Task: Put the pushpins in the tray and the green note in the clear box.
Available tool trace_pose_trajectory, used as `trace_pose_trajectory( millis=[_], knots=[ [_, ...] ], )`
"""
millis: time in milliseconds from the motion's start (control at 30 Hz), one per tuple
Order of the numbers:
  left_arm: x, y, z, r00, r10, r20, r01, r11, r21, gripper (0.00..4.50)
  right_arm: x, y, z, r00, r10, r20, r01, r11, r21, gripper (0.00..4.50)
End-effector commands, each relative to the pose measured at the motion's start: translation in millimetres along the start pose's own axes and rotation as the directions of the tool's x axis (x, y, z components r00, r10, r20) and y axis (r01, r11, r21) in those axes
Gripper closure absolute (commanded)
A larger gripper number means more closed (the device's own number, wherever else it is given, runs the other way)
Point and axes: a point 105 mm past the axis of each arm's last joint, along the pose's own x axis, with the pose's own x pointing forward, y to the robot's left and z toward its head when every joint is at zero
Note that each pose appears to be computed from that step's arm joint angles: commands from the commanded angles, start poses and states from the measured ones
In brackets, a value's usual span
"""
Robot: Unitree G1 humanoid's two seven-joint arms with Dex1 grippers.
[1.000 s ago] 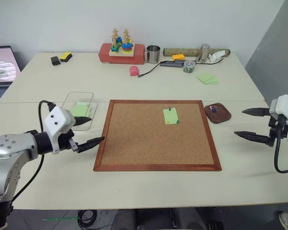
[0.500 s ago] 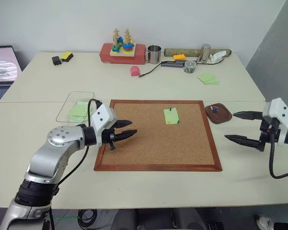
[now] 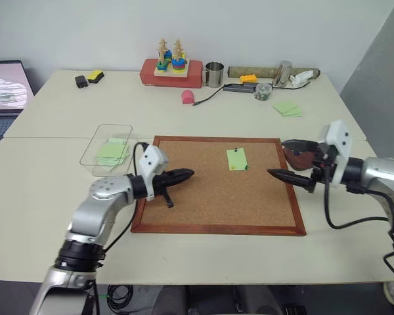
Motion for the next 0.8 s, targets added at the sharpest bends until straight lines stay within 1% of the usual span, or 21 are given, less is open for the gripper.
trace_pose_trajectory(
  millis=[33, 167, 300, 600, 800],
  knots=[
    [12, 6, -7, 0.999, 0.035, 0.009, -0.035, 0.999, 0.037, 4.48, 15, -12, 3, 0.998, -0.059, 0.014, 0.059, 0.998, -0.001, 0.0],
    [18, 7, -25, 0.999, 0.046, -0.022, -0.045, 0.999, 0.025, 4.48, 38, -19, 6, 0.998, -0.059, 0.034, 0.059, 0.998, 0.019, 0.0],
    [18, 4, -38, 0.998, 0.04, -0.052, -0.039, 0.999, 0.022, 4.48, 60, -24, -2, 0.999, -0.045, 0.013, 0.045, 0.999, 0.02, 0.0],
    [11, -4, -49, 0.997, 0.04, -0.07, -0.039, 0.999, 0.01, 4.48, 104, -37, -24, 0.998, -0.019, -0.064, 0.023, 0.998, 0.062, 0.0],
    [7, -10, -51, 0.996, 0.04, -0.08, -0.04, 0.999, 0.004, 4.48, 120, -44, -34, 0.996, -0.02, -0.082, 0.026, 0.997, 0.07, 0.0]
  ],
)
